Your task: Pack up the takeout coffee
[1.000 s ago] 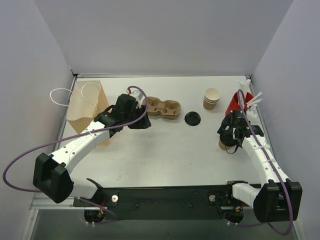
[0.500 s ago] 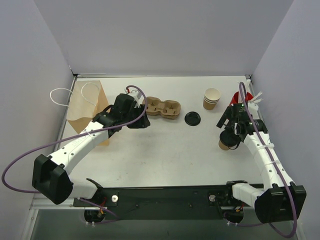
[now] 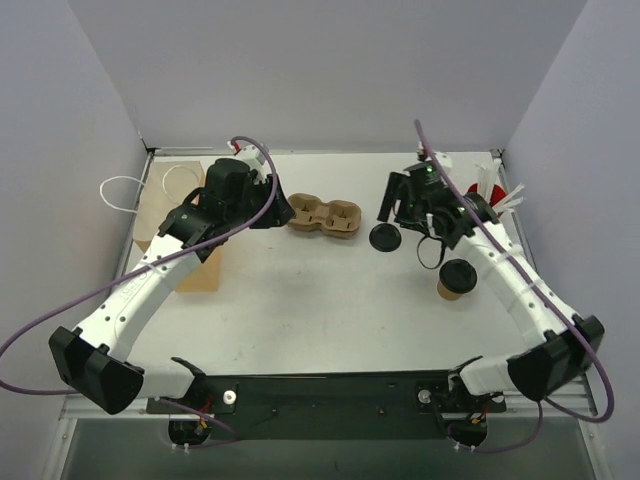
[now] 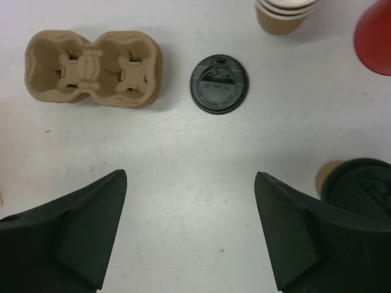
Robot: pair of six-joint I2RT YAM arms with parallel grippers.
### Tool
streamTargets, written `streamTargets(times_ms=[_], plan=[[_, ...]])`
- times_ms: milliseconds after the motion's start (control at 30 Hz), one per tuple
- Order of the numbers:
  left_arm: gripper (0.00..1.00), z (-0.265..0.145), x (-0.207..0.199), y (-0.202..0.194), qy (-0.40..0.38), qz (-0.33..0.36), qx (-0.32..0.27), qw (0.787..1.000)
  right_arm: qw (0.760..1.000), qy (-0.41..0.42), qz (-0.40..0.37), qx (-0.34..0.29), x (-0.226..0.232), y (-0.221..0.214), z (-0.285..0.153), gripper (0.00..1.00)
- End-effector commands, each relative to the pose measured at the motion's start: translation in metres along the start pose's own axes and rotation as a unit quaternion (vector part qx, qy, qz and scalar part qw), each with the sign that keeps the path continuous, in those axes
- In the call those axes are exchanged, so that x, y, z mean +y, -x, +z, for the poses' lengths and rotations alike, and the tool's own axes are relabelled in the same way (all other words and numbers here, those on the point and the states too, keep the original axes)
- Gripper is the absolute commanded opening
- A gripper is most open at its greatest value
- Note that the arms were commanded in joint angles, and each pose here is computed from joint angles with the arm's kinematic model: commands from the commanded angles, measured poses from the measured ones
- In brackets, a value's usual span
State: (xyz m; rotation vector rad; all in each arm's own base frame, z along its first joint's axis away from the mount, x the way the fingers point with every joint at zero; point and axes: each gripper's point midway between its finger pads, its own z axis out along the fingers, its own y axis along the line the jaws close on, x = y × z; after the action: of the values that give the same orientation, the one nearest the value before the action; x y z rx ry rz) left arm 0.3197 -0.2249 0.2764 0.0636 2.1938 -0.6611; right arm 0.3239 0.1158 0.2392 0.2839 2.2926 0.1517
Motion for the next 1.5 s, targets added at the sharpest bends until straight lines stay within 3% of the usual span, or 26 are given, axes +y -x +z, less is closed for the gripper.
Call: streamTargets(times_ms=[0, 100, 333, 533, 700, 1467], plan=[[0.56, -0.022, 0.005, 0.024, 0.019, 0.013, -0.029, 0.999, 1.0, 0.007, -0.021, 0.015, 0.044, 0.0, 0.027, 0.78], [0.57, -0.015, 0.016, 0.021, 0.038, 0.012, -0.025, 0.999, 0.999, 0.018, -0.034, 0.03, 0.069, -0.009, 0.047, 0.71], [0.54, 0.032, 0.033, 0.025, 0.075, 0.001, -0.02, 0.997, 0.997, 0.009, -0.04, 0.072, 0.087, -0.025, 0.104, 0.38], [0.47, 0.093, 0.059, 0.032, 0.136, -0.003, -0.016, 0.991, 0.993, 0.004, -0.038, 0.11, 0.083, -0.041, 0.153, 0.34], [0.41, 0.135, 0.081, 0.039, 0.182, 0.017, -0.003, 0.983, 0.992, 0.018, -0.031, 0.125, 0.08, -0.039, 0.17, 0.33], [0.45, 0.2, 0.123, 0.013, 0.192, 0.047, 0.075, 0.977, 0.987, 0.034, -0.044, 0.151, 0.093, -0.054, 0.196, 0.29]])
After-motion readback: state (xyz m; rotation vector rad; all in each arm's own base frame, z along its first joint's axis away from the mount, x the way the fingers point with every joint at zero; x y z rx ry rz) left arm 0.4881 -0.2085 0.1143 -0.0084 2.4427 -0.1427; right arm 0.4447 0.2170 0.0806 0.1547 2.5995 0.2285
